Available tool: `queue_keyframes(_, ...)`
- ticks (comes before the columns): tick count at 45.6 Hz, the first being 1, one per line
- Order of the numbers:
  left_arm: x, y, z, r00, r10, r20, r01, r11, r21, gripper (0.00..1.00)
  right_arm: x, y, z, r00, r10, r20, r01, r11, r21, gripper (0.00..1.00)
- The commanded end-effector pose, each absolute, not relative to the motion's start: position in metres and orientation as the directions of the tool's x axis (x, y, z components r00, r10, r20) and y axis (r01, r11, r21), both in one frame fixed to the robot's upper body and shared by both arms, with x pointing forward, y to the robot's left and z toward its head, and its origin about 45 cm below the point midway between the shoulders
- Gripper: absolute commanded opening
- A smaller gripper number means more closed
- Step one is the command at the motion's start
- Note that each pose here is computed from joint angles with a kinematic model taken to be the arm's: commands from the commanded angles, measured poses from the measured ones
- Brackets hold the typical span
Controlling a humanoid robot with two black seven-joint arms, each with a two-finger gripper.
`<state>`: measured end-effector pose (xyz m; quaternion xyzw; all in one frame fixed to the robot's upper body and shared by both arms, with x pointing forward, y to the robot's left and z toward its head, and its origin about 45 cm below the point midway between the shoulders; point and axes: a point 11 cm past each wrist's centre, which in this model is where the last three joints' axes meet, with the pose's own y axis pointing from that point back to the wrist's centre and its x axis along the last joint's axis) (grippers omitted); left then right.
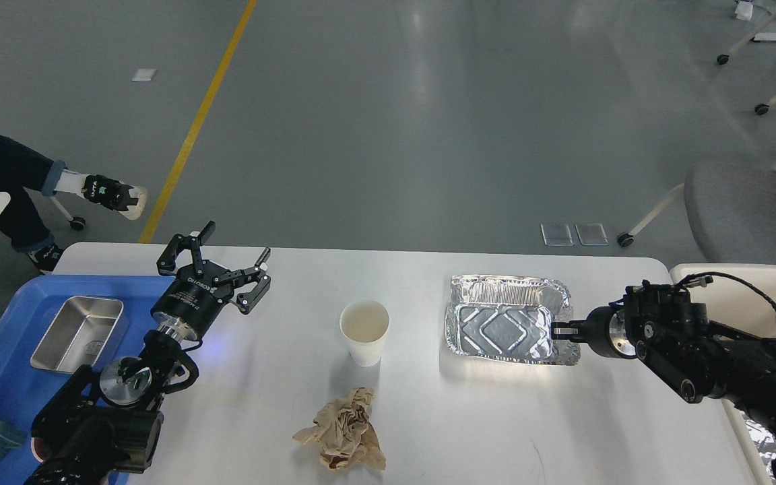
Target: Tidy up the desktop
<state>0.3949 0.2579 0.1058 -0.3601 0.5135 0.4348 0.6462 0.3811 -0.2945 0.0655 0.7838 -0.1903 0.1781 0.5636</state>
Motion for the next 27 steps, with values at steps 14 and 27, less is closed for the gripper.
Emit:
queue_keyframes(14,0.396,0.258,0.107,0.097,0.194,-0.976,-0.932,0.363,-0.021,1.00,0.385,-0.289,0.070,0.858,-0.098,0.505,-0.508,-0.306,0.805,0.00)
queue_keyframes(27,0.401,0.256,0.113,0.111,0.194,-0.975,-0.929,0.369,-0.032,1.00,0.390,-0.341,0.101,0.825,-0.197,0.530,-0.565,-0.292,0.772,0.00)
